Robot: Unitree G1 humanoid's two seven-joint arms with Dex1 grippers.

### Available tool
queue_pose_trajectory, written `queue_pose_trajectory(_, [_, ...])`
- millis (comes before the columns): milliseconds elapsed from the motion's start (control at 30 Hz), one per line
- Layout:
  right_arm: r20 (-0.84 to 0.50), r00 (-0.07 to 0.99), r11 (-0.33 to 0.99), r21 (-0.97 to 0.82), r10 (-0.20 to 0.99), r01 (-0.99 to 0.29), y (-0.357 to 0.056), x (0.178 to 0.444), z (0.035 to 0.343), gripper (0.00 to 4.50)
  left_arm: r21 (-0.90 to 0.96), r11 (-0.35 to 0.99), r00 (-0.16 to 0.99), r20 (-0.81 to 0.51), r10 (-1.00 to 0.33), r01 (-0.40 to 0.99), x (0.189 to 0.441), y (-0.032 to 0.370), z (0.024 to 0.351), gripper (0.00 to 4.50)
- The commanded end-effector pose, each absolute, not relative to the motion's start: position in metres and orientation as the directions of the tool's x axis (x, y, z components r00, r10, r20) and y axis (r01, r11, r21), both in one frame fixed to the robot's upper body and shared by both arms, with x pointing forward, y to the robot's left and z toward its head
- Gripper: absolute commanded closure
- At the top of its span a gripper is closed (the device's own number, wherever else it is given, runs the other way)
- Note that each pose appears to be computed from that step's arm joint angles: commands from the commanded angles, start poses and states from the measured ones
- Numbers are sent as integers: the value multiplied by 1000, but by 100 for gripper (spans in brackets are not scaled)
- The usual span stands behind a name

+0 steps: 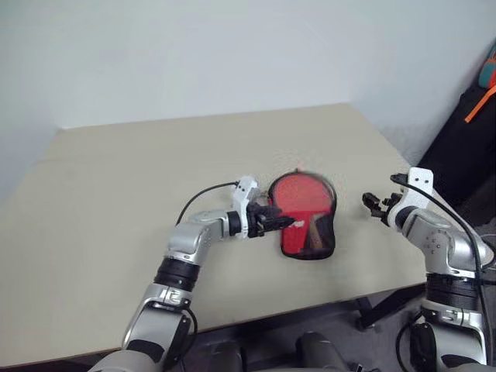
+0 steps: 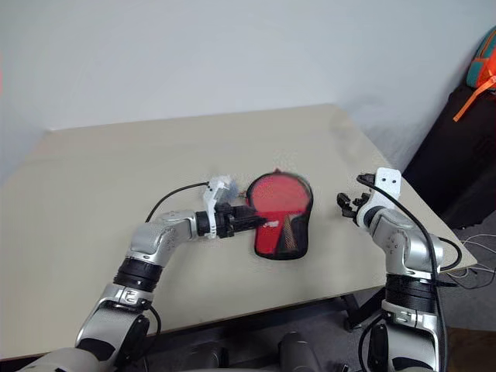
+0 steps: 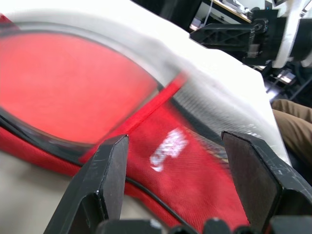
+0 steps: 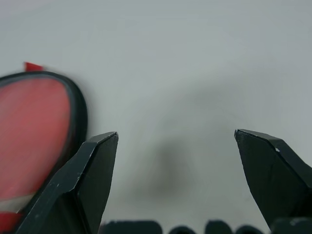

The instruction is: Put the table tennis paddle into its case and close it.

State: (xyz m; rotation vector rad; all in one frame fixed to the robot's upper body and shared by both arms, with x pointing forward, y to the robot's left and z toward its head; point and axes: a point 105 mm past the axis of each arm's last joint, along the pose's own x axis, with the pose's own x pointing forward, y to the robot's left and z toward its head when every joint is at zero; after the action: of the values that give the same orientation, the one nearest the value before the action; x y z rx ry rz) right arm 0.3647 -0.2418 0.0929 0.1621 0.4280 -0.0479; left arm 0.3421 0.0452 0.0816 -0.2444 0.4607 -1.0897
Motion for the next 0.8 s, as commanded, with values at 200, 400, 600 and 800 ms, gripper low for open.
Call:
queue_pose_trajectory(200, [-315,938,970,146,-143,197,-267,367,113,36,-534,520,392,-343,-854,666,338,61,79,125])
queue_pose_trajectory(400, [-310,941,969,159,-135,191,-261,371,112,36,-620,523,384,-356,-852,585,338,41,67,125])
queue_pose_trajectory(600, [-311,939,967,155,-144,200,-263,372,111,36,-627,519,342,-390,-855,581,334,15,52,125])
queue_pose_trajectory(800, [-327,933,962,171,-148,212,-264,370,108,36,-683,495,319,-379,-869,537,329,6,49,125])
